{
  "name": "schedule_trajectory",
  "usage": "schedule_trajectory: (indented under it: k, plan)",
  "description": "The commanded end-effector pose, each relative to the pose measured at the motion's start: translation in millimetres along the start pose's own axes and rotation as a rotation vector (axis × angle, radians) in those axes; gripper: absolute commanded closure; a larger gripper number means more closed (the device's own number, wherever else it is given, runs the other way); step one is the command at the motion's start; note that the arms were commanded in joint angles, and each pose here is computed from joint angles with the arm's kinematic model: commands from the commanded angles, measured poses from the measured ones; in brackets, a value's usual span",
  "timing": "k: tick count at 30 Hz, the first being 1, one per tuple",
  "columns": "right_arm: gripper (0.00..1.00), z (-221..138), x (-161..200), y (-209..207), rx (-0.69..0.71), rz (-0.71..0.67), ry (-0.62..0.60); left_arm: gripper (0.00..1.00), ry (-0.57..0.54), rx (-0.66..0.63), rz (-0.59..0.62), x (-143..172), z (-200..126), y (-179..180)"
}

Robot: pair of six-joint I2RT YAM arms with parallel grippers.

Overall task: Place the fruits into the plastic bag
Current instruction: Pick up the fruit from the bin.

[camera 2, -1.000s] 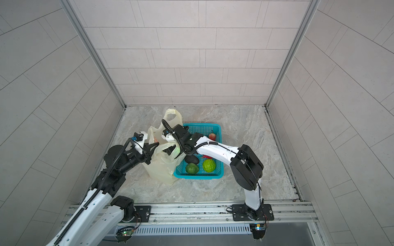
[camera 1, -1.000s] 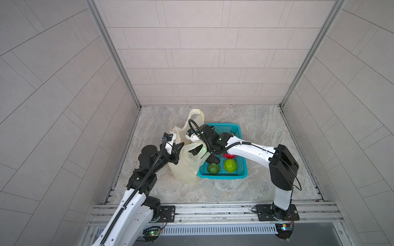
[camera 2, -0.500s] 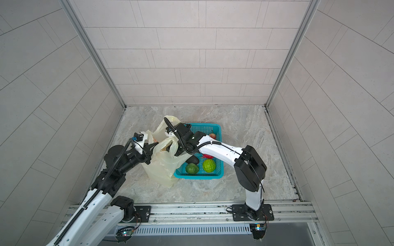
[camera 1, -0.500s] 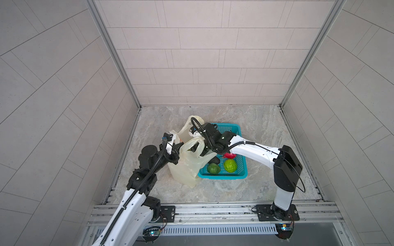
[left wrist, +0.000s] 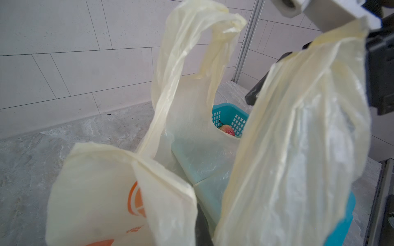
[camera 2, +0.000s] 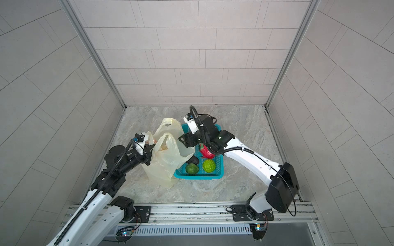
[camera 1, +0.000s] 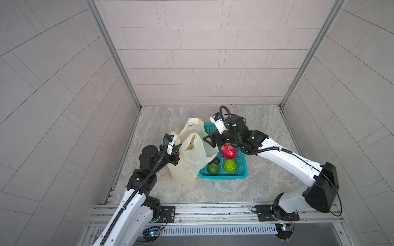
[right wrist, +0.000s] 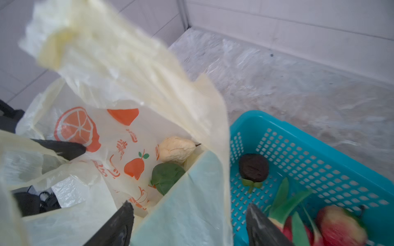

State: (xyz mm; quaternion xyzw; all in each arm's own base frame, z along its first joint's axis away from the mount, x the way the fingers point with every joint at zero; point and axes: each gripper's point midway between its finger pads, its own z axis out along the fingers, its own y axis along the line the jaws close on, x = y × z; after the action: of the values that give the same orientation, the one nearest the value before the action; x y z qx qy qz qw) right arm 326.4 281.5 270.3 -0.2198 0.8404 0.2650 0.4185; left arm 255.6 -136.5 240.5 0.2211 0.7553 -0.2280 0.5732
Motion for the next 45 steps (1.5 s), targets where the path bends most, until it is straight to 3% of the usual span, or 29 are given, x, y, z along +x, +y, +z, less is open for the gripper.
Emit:
schedule_trajectory:
  k: [1, 6, 13, 20, 31, 45]
  plan:
    - [0.21, -31, -10, -38, 0.106, 0.124, -0.111, 1.0, -0.028, 0.002, 0.034, -9, -3, -2]
    - [0.22, -57, 20, -69, 0.187, 0.177, -0.089, 1.0, -0.029, 0.0, 0.036, -9, -2, -1]
    - [0.25, -44, 99, -76, 0.245, 0.186, 0.159, 1.0, -0.03, 0.001, 0.037, -11, -1, -1]
    - [0.26, -27, 169, -62, 0.308, 0.099, 0.349, 1.0, -0.026, -0.001, 0.036, -9, -2, -1]
    - [0.26, -16, 205, -79, 0.506, -0.003, 0.575, 1.0, -0.024, -0.002, 0.036, -8, -2, -1]
    - [0.24, 7, 240, -77, 0.464, -0.01, 0.739, 1.0, -0.021, -0.009, 0.04, -7, -3, 0]
